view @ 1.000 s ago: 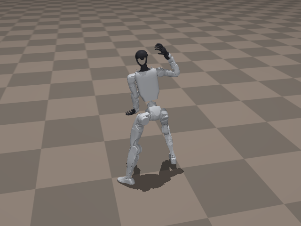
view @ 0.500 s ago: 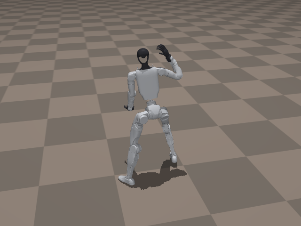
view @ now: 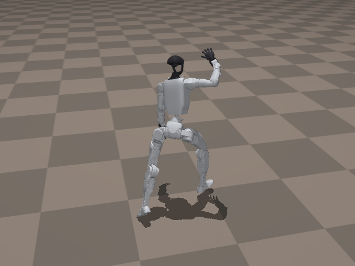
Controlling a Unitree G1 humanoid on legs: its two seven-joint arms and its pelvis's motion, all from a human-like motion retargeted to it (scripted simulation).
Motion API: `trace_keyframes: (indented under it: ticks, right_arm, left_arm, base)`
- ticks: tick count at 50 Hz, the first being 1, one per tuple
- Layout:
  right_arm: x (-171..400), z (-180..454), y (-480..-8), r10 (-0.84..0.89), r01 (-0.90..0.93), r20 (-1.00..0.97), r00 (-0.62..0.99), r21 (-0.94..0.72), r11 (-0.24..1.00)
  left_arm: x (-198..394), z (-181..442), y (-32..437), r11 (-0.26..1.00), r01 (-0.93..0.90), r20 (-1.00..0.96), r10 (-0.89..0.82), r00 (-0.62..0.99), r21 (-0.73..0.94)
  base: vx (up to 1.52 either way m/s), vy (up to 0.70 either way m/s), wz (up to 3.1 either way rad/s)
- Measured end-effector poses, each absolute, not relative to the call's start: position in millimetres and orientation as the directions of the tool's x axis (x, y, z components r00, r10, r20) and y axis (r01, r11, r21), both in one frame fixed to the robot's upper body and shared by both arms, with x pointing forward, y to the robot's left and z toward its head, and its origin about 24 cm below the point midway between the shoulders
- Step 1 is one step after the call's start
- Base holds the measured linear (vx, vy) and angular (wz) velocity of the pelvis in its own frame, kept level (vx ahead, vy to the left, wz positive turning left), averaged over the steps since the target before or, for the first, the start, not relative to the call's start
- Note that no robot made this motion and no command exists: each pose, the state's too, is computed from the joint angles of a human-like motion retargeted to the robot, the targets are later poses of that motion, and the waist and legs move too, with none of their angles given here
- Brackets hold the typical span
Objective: Kungfu
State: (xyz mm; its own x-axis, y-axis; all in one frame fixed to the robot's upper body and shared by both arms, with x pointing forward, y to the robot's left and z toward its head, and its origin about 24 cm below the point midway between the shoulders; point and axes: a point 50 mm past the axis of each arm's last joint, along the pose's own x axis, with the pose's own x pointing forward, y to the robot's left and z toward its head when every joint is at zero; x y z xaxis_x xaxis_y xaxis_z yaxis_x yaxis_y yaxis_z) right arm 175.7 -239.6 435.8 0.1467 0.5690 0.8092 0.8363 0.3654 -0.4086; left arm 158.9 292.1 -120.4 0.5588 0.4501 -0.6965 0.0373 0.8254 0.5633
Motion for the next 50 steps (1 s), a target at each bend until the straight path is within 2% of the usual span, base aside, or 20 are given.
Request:
trace_keyframes:
  ticks: [3,5,8,13,16,19,23,25,27,30,33,38,41,43,45,47,50]
  right_arm:
    - [195,431,-232,0.664,0.895,0.694,0.277,-0.438,0.085]
    - [204,431,-224,0.718,0.909,0.613,0.331,-0.411,-0.068]
    - [217,434,-199,0.793,0.913,0.491,0.361,-0.358,-0.194]
    - [216,449,-135,0.912,0.944,0.283,0.296,-0.23,-0.234]
    - [209,454,-106,0.946,0.961,0.186,0.265,-0.136,-0.242]
    - [209,452,-91,0.956,0.964,0.124,0.265,-0.064,-0.259]
    - [219,455,-84,0.944,0.957,0.155,0.291,-0.031,-0.29]
    - [222,467,-87,0.933,0.979,0.296,0.205,-0.041,-0.202]
    - [217,467,-91,0.939,0.986,0.305,0.159,-0.094,-0.137]
    - [217,463,-95,0.95,0.994,0.303,0.076,-0.103,-0.046]
    - [228,455,-100,0.94,0.984,0.314,0.134,-0.152,-0.089]
    - [252,436,-92,0.901,0.95,0.388,0.193,-0.303,-0.073]
    - [263,414,-78,0.895,0.933,0.432,0.11,-0.354,0.056]
    - [281,385,-65,0.885,0.874,0.459,0.084,-0.46,0.155]
    - [303,347,-52,0.879,0.783,0.461,0.122,-0.588,0.2]
    - [317,304,-27,0.882,0.672,0.445,0.154,-0.702,0.237]
    - [325,236,4,0.888,0.436,0.414,0.201,-0.849,0.297]
  left_arm:
    - [254,-82,253,0.759,0.114,-0.583,0.384,0.717,0.641]
    - [317,-34,219,0.725,0.06,-0.412,0.32,0.853,0.686]
    - [382,53,183,0.703,-0.092,-0.141,0.266,0.954,0.706]
    - [429,200,141,0.695,-0.255,0.148,0.211,0.966,0.672]
    - [429,286,128,0.614,-0.373,0.341,0.176,0.924,0.695]
    - [416,353,119,0.446,-0.518,0.522,0.125,0.844,0.73]
    - [392,415,111,0.14,-0.665,0.667,0.044,0.744,0.733]
    - [384,430,107,0.029,-0.706,0.707,0.003,0.707,0.707]
    - [375,445,109,-0.035,-0.72,0.721,0.003,0.693,0.693]
    - [375,444,109,-0.078,-0.65,0.652,-0.002,0.758,0.756]
    - [380,431,98,-0.077,-0.588,0.584,-0.068,0.809,0.805]
    - [396,397,116,-0.192,-0.371,0.369,-0.047,0.928,0.909]
    - [400,372,146,-0.327,-0.166,0.178,0.008,0.984,0.93]
    - [405,337,167,-0.408,0.013,0.007,0.048,0.999,0.913]
    - [407,290,187,-0.466,0.228,-0.2,0.108,0.974,0.855]
    - [400,237,222,-0.486,0.492,-0.428,0.245,0.87,0.722]
    - [368,153,266,-0.462,0.812,-0.699,0.444,0.561,0.358]
  base:
    - [0.48,-0.66,-2.21]
    - [0.48,-0.24,-1.84]
    - [0.52,-0.17,-2.5]
    - [0.56,-0.68,-2.17]
    - [0.61,-0.39,-2.7]
    - [0.6,-0.03,-2.74]
    - [0.67,0.05,-2.49]
    - [0.51,0.12,-2.2]
    - [0.54,0.12,-1.97]
    - [0.53,0.22,-1.87]
    - [0.52,0.47,-2.34]
    - [0.3,0.73,-3.34]
    - [-0.23,0.67,-3.07]
    - [-0.22,0.7,-3.38]
    - [-0.22,0.7,-2.73]
    - [-0.39,0.63,-3.39]
    - [-0.32,0.66,-3.63]
